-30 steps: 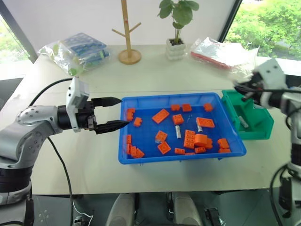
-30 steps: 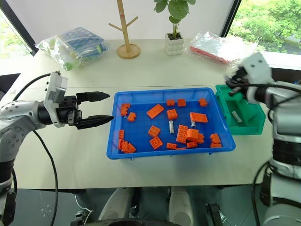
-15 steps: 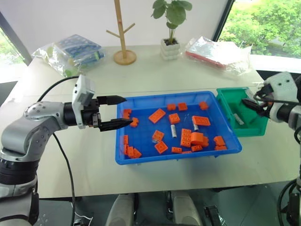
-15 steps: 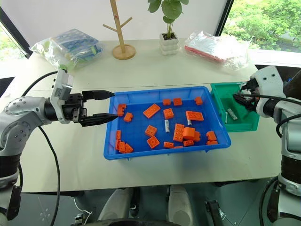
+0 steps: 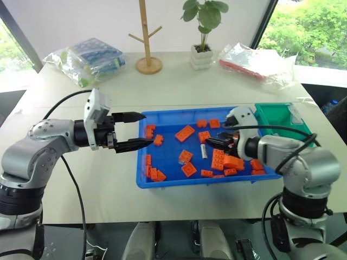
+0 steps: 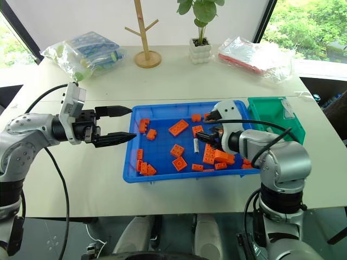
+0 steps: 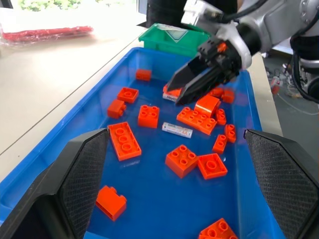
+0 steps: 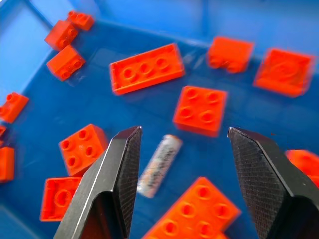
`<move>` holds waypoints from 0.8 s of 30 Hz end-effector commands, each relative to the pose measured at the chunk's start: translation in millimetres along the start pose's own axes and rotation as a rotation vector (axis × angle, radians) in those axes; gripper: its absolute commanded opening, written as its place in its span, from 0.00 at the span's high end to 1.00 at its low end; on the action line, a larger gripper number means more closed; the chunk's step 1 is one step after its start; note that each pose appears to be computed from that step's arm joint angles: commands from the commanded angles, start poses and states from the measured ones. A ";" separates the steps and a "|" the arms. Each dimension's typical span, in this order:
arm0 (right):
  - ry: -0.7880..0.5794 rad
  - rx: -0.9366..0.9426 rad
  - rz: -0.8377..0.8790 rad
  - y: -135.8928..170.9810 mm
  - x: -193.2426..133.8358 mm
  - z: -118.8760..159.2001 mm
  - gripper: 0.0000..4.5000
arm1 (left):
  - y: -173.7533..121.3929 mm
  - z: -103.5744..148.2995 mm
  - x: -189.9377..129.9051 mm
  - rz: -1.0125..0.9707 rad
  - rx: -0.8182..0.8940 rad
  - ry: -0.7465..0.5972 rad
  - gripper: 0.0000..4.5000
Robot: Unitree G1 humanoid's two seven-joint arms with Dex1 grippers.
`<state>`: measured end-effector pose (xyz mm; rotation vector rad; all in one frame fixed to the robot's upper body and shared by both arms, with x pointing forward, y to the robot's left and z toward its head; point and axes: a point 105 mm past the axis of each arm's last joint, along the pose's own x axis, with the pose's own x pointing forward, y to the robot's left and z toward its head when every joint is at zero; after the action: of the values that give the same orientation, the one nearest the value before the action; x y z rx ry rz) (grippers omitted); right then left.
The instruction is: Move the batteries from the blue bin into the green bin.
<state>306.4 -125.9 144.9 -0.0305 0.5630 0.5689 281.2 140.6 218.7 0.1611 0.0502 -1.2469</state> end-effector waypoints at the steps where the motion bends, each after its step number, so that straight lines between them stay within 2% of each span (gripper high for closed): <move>1: 0.010 0.005 -0.025 -1.7 9.8 -2.5 0.37 | -3.4 12.1 -1.6 0.000 0.049 -0.019 0.00; 12: 0.078 -0.007 -0.025 -1.3 26.8 -25.8 0.37 | -3.1 14.4 -3.5 0.009 0.059 -0.022 0.00; 15: 0.080 -0.026 -0.029 -1.9 31.9 -28.8 0.57 | -1.8 15.9 -2.9 0.010 0.064 -0.025 0.00; 19: 0.071 -0.050 -0.025 -0.4 32.4 -27.5 0.98 | -0.8 16.8 -2.7 0.010 0.070 -0.027 0.00; 24: -0.007 -0.056 -0.058 -13.4 10.9 0.6 0.98 | 0.3 15.6 -2.5 0.008 0.072 -0.028 0.00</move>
<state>317.5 -123.7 112.3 -0.0955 0.6182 0.5435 281.0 139.4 223.1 0.1743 0.0312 -1.2474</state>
